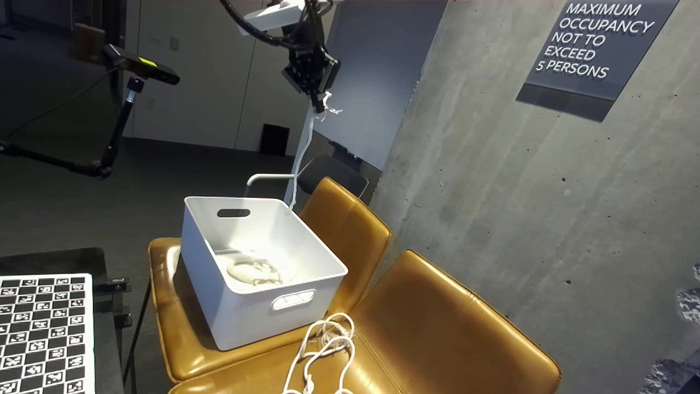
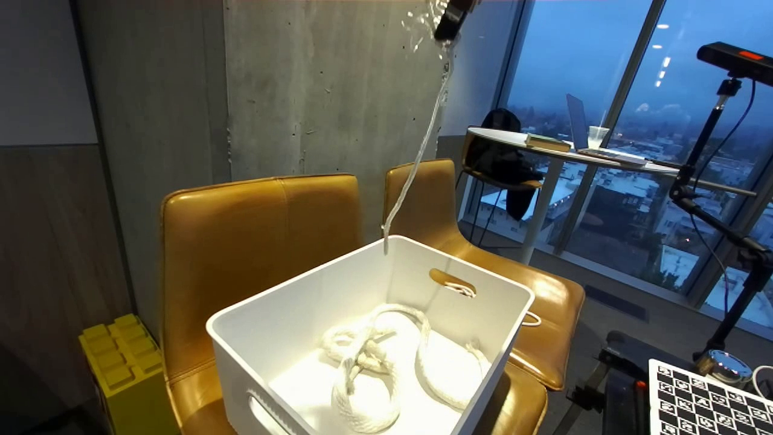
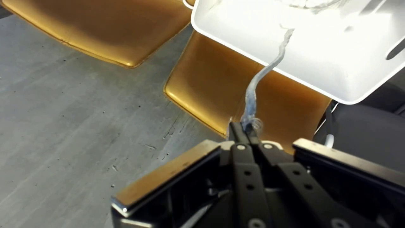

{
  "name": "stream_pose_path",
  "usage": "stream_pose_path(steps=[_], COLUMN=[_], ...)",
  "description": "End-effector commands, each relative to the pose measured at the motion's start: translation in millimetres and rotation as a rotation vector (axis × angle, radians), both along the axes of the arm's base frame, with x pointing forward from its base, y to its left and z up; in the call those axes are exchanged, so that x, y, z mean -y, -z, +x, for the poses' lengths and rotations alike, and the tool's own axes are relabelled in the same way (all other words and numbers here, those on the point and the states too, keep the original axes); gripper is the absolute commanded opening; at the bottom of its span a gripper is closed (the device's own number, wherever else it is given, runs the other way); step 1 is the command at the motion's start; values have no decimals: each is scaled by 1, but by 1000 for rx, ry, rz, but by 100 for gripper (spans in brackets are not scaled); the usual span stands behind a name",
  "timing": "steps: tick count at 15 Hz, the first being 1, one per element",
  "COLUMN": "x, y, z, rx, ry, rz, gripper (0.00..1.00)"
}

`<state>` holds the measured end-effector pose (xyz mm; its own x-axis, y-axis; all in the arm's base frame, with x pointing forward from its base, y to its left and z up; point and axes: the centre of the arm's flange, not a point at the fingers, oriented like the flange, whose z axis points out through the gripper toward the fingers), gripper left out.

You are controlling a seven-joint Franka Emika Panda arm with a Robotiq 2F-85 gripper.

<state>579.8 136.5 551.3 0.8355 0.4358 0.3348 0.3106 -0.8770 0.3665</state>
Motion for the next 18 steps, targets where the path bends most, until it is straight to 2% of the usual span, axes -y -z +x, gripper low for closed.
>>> stream_pose_path(steps=[1,4,7,11,18], x=[-3,10,41,119,270], y=[42,64,84,110,168], z=[-22,-27,-28,-18,-12], rx=[-36,-82,-114,-154,-238], ry=[17,27,63,149,300], rz=[42,59,72,80,103], gripper=[29,49,70,99,100])
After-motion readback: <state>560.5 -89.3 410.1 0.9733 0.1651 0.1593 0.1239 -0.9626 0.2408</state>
